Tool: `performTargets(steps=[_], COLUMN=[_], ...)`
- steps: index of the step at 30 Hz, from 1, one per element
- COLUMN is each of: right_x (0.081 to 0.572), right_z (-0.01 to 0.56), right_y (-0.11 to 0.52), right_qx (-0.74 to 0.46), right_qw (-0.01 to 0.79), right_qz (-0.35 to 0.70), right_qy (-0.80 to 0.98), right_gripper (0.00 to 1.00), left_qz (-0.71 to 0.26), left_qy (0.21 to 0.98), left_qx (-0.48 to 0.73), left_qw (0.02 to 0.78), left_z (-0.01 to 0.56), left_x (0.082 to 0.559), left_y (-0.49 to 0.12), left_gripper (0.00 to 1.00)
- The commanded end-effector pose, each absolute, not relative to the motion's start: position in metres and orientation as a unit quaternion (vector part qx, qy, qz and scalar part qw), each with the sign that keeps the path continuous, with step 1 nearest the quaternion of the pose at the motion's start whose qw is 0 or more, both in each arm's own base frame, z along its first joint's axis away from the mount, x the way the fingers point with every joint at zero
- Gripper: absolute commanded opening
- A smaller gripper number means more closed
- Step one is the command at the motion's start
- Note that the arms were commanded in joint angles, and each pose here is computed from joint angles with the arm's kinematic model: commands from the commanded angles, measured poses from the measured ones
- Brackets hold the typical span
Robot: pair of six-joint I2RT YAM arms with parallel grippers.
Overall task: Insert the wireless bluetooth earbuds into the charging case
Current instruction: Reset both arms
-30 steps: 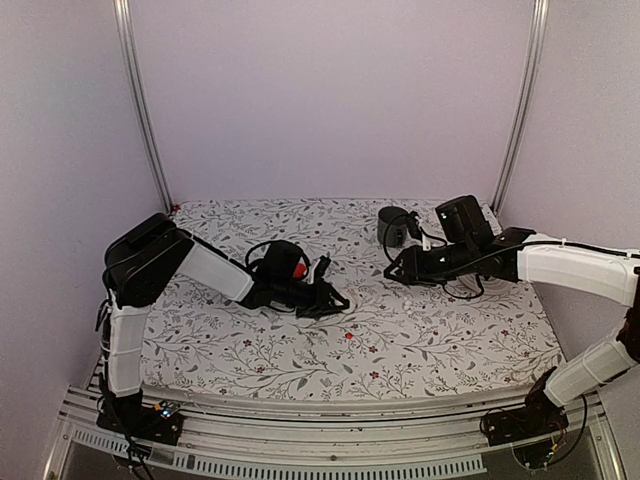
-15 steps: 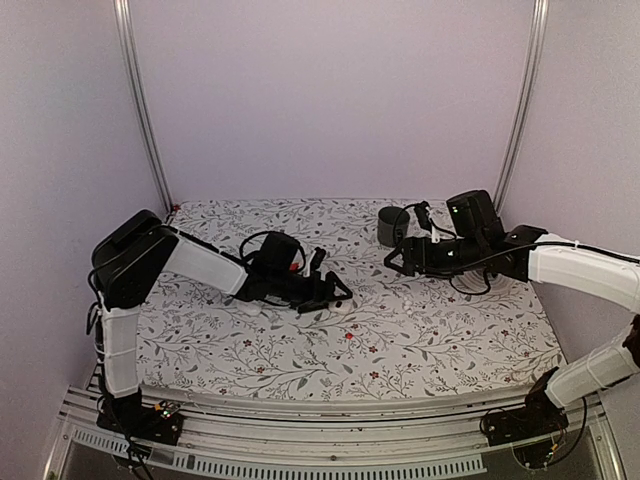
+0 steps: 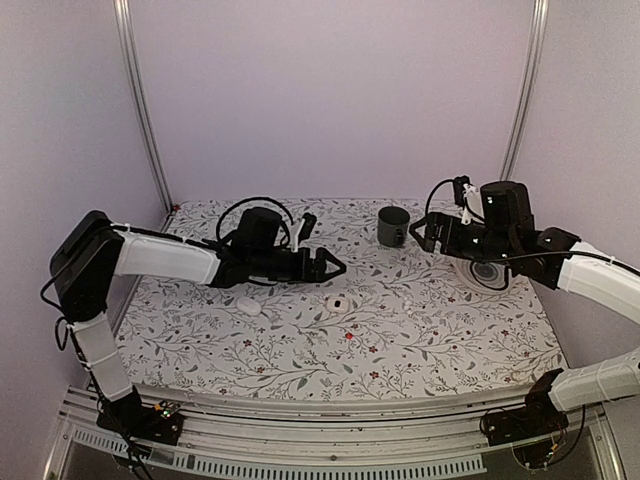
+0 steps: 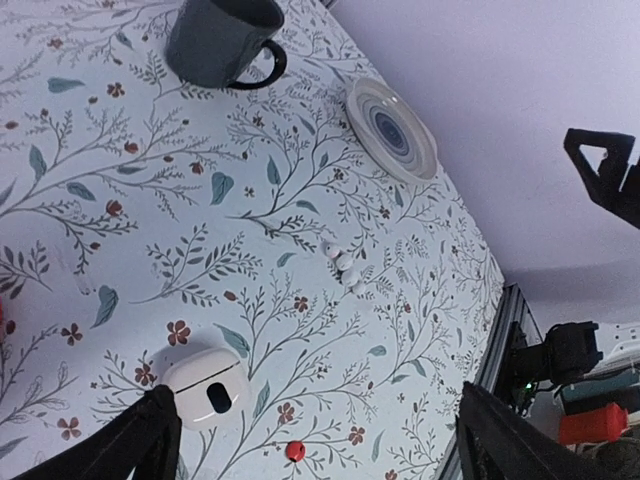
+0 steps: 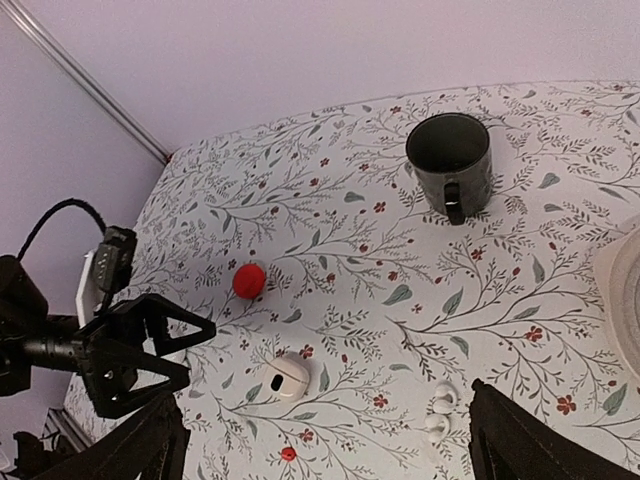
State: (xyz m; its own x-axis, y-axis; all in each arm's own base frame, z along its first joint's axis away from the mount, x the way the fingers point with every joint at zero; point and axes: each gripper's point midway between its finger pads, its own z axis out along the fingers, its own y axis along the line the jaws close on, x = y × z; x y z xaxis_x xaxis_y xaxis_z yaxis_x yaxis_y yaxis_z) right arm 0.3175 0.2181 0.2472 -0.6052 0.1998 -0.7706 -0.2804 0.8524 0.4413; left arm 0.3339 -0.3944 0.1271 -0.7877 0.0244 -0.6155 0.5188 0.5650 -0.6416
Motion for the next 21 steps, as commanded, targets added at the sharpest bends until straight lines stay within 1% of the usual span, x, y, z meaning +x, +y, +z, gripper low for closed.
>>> performTargets(steps=[1, 5, 7, 10, 11, 14, 17, 19, 21], right_x=[0.328, 0.333, 0.335, 0.339, 0.340, 0.351, 0.352, 0.347, 0.342], right_z=[0.259, 0.260, 0.250, 0.244, 0.243, 0.225, 0.203, 0.195, 0.186], right_y=[0.180, 0.161, 0.146, 0.122, 0.112, 0.060, 0.006, -0.020, -0.039], right_qx=[0.043, 0.056, 0.068, 0.097, 0.096, 0.126, 0.170, 0.188, 0.194], right_qw=[0.506, 0.542, 0.562, 0.605, 0.620, 0.636, 0.653, 0.677, 0.690], right_qz=[0.214, 0.170, 0.130, 0.082, 0.056, -0.001, -0.029, -0.054, -0.076], right_qy=[0.834, 0.821, 0.814, 0.786, 0.776, 0.762, 0.737, 0.709, 0.694], right_gripper=[0.99, 1.00, 0.95, 0.95, 0.96, 0.97, 0.97, 0.97, 0.96], left_qz=[-0.414, -0.394, -0.375, -0.315, -0.293, -0.229, -0.202, -0.186, -0.179], left_qy=[0.816, 0.800, 0.793, 0.798, 0.797, 0.795, 0.783, 0.785, 0.789], left_qx=[0.187, 0.175, 0.166, 0.135, 0.127, 0.103, 0.080, 0.050, 0.046], left_qw=[0.358, 0.416, 0.450, 0.496, 0.512, 0.552, 0.583, 0.589, 0.586], left_z=[0.167, 0.195, 0.208, 0.217, 0.219, 0.221, 0.218, 0.212, 0.203], left_x=[0.343, 0.353, 0.359, 0.373, 0.376, 0.382, 0.382, 0.384, 0.387], left_y=[-0.376, -0.346, -0.327, -0.289, -0.276, -0.232, -0.195, -0.166, -0.144], left_gripper=[0.96, 0.96, 0.96, 0.96, 0.96, 0.96, 0.96, 0.96, 0.96])
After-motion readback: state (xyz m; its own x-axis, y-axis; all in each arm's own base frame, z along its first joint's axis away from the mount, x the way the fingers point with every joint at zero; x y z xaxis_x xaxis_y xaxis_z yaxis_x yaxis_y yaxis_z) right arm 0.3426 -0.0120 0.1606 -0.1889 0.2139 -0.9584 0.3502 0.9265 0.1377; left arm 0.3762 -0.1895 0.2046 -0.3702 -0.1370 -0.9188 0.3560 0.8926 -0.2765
